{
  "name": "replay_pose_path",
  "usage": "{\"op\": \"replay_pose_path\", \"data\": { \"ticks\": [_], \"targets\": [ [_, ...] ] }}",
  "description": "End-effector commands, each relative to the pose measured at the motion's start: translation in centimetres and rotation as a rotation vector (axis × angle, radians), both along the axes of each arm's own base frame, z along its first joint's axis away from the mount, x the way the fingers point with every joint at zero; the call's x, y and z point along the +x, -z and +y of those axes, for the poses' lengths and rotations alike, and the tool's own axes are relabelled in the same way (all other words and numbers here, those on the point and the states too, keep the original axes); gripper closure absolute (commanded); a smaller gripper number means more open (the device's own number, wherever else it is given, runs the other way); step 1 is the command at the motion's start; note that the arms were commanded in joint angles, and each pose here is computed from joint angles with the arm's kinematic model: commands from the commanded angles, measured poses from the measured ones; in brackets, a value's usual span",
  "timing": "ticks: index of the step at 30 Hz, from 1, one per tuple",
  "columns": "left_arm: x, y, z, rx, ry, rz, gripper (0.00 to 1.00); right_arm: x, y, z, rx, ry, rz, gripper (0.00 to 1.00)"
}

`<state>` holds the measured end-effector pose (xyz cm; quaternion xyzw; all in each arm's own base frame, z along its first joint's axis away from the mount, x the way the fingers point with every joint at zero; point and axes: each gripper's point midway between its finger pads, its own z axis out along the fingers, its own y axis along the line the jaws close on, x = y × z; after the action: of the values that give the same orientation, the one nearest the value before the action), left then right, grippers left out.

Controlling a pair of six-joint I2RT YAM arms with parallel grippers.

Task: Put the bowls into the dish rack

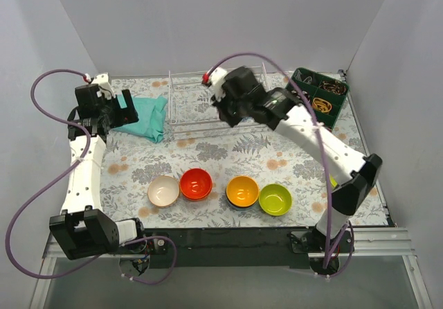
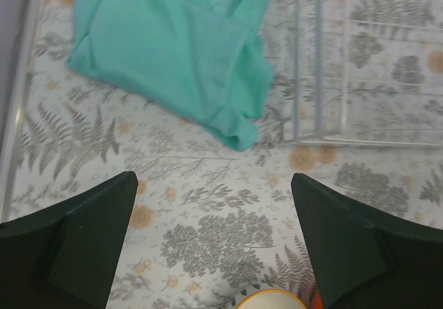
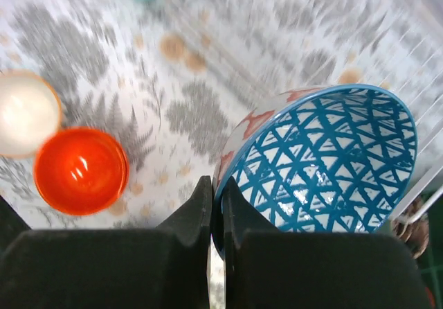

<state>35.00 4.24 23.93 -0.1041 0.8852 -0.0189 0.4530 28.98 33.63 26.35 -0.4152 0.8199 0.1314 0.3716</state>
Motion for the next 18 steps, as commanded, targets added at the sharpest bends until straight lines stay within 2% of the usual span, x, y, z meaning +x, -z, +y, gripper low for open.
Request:
{"op": "replay_pose_path", "data": {
  "ticks": [1, 3, 4, 5, 7, 8, 9, 10, 14, 16, 17, 18],
  "targets": [
    [2.9, -3.8, -5.7, -0.141, 0.329, -0.141, 0.07, 4.9, -8.2, -1.7, 0.277, -0.131, -0.154, 0.99],
    [3.6, -4.3, -6.9, -0.206, 0.376, -0.162, 0.07, 6.0, -7.1, -1.7, 0.375, -0.143, -0.081, 0.99],
    [4.3, -3.7, -7.1, -0.231, 0.384, -0.146, 0.07, 8.5, -8.3, -2.8, 0.447, -0.115, -0.111, 0.99],
    [4.6, -3.6, -7.5, -0.248, 0.395, -0.142, 0.09, 9.6, -7.2, -2.4, 0.484, -0.126, -0.059, 0.99],
    [5.9, -3.1, -7.8, -0.286, 0.408, -0.119, 0.12, 11.0, -9.5, -1.9, 0.611, -0.163, -0.005, 0.99],
    [6.4, -2.9, -7.8, -0.292, 0.409, -0.112, 0.16, 11.9, -8.0, -1.0, 0.644, -0.204, 0.074, 0.99],
    [6.9, -2.7, -7.8, -0.301, 0.413, -0.103, 0.18, 12.2, -8.5, -0.6, 0.689, -0.219, 0.111, 0.99],
    [7.4, -3.2, -7.9, -0.303, 0.422, -0.115, 0.19, 13.7, -8.9, -0.1, 0.725, -0.258, 0.094, 0.99],
    [9.9, -1.4, -7.9, -0.33, 0.444, -0.079, 0.23, 14.7, -9.1, 1.1, 0.842, -0.376, 0.157, 0.99],
    [10.8, -1.3, -8.0, -0.341, 0.467, -0.076, 0.24, 15.9, -8.4, 1.1, 0.888, -0.386, 0.186, 0.99],
    [11.3, -2.7, -8.5, -0.35, 0.506, -0.105, 0.24, 15.9, -7.9, 1.3, 0.898, -0.402, 0.21, 0.99],
    [11.9, -1.5, -8.7, -0.368, 0.517, -0.072, 0.24, 16.3, -7.5, 1.2, 0.908, -0.4, 0.212, 0.99]
  ]
}}
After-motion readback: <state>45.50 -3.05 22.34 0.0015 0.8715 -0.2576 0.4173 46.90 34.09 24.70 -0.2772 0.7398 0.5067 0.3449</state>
